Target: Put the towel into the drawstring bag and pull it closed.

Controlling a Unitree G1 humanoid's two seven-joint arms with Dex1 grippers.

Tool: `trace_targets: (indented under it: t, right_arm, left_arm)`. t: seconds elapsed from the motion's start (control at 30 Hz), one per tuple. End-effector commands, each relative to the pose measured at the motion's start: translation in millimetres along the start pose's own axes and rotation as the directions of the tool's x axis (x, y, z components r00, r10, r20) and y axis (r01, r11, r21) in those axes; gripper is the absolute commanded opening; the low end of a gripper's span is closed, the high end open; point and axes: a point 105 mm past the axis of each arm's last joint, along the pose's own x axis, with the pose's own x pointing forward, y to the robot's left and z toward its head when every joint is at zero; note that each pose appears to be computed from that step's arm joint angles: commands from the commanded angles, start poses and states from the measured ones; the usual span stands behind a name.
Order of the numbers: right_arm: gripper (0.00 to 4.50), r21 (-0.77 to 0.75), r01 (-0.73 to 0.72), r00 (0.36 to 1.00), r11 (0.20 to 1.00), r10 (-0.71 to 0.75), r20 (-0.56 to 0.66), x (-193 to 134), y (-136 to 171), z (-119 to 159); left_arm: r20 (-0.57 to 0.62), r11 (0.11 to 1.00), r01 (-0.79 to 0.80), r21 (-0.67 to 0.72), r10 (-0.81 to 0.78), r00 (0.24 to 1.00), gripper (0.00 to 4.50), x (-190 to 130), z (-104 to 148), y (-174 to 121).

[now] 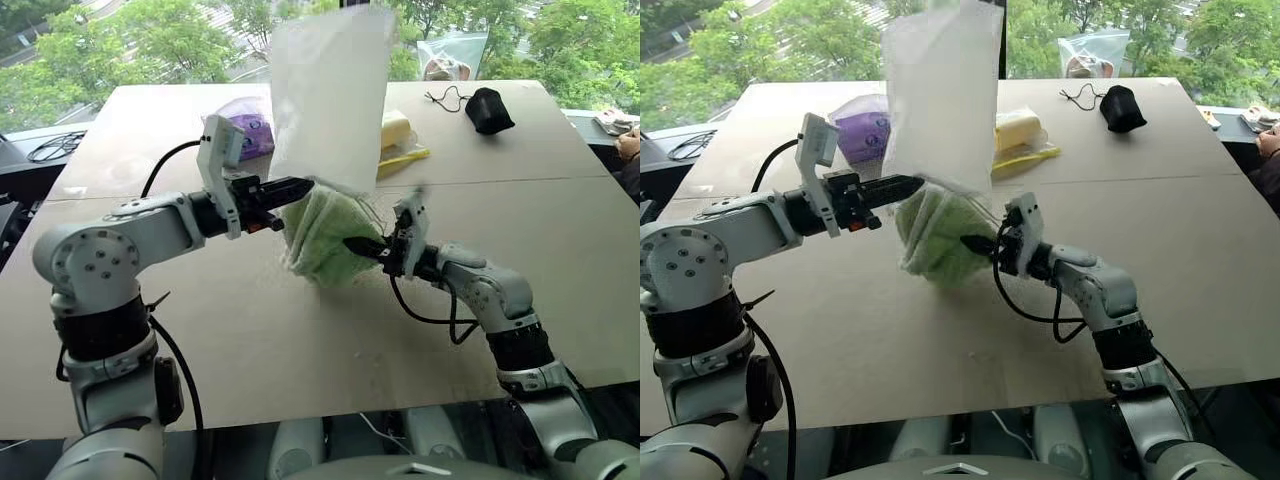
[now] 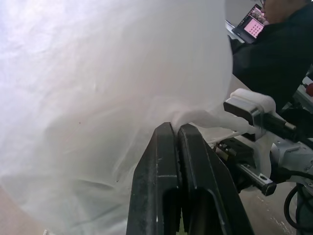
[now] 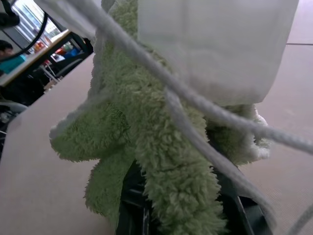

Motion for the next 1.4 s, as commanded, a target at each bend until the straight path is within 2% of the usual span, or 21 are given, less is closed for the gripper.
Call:
trace_targets:
  t: [0.03,0.23,0.3,0.43,0.53,0.63,0.7,0.8,0.9,1.07,1.27,1.4]
  right_arm:
    - [0.04,-0.145,0.006,1.000,0.989,-0.002,0.026,-5.0,7.4,18.8]
    - [0.04,-0.196,-0.109,0.993,0.975,0.098,-0.067,-37.1,35.9,12.8]
    - [0.04,-0.207,-0.163,0.986,0.965,0.153,-0.064,-48.7,49.5,17.5]
    - [0.04,-0.162,-0.296,0.944,0.941,0.314,0.105,-62.3,77.0,47.6]
    - [0.04,-0.126,-0.339,0.905,0.932,0.360,0.227,-69.8,83.1,66.7]
    - [0.04,-0.078,-0.287,0.920,0.955,0.297,0.254,-61.6,70.0,67.6]
    - [0.04,-0.078,-0.217,0.954,0.973,0.228,0.195,-47.0,57.2,54.0]
    - [0.04,-0.086,-0.090,0.992,0.992,0.097,0.081,-21.4,32.8,22.2]
    - [0.04,-0.143,-0.009,1.000,0.990,0.010,0.006,0.3,14.4,-9.8]
    - [0.04,-0.152,0.136,0.991,0.979,-0.137,0.004,23.3,-12.1,-28.2]
    - [0.04,0.099,0.136,0.963,0.986,-0.155,0.220,27.3,-15.8,6.9]
    - [0.04,0.243,0.049,0.922,0.969,-0.138,0.362,17.0,-10.4,39.1]
  left_arm:
    - [-0.016,0.999,-0.026,0.027,0.027,1.000,0.00,4.1,1.2,1.1]
    - [-0.130,0.998,-0.067,-0.003,0.066,0.989,0.00,7.2,-14.2,4.8]
    - [-0.154,0.998,-0.057,-0.035,0.050,0.987,0.00,8.1,-14.2,3.3]
    - [-0.156,0.993,0.003,-0.120,-0.022,0.988,0.00,9.4,-5.4,-4.4]
    - [-0.147,0.991,0.047,-0.123,-0.065,0.987,0.00,6.9,4.7,-10.8]
    - [-0.178,0.992,0.058,-0.115,-0.078,0.981,0.00,6.1,-1.3,-14.7]
    - [-0.195,0.991,0.044,-0.123,-0.068,0.979,0.00,7.5,-9.6,-13.9]
    - [-0.166,0.979,0.105,-0.177,-0.135,0.977,0.00,10.2,-13.2,-22.9]
    - [-0.179,0.972,0.114,-0.207,-0.152,0.972,0.00,10.0,-25.2,-26.7]
    - [-0.239,0.973,0.059,-0.223,-0.114,0.964,0.00,1.0,-45.0,-21.5]
    - [-0.318,0.971,-0.058,-0.232,-0.020,0.948,0.00,-15.6,-69.2,-3.4]
    - [-0.324,0.970,-0.072,-0.233,-0.007,0.946,0.00,-19.5,-72.1,-0.9]
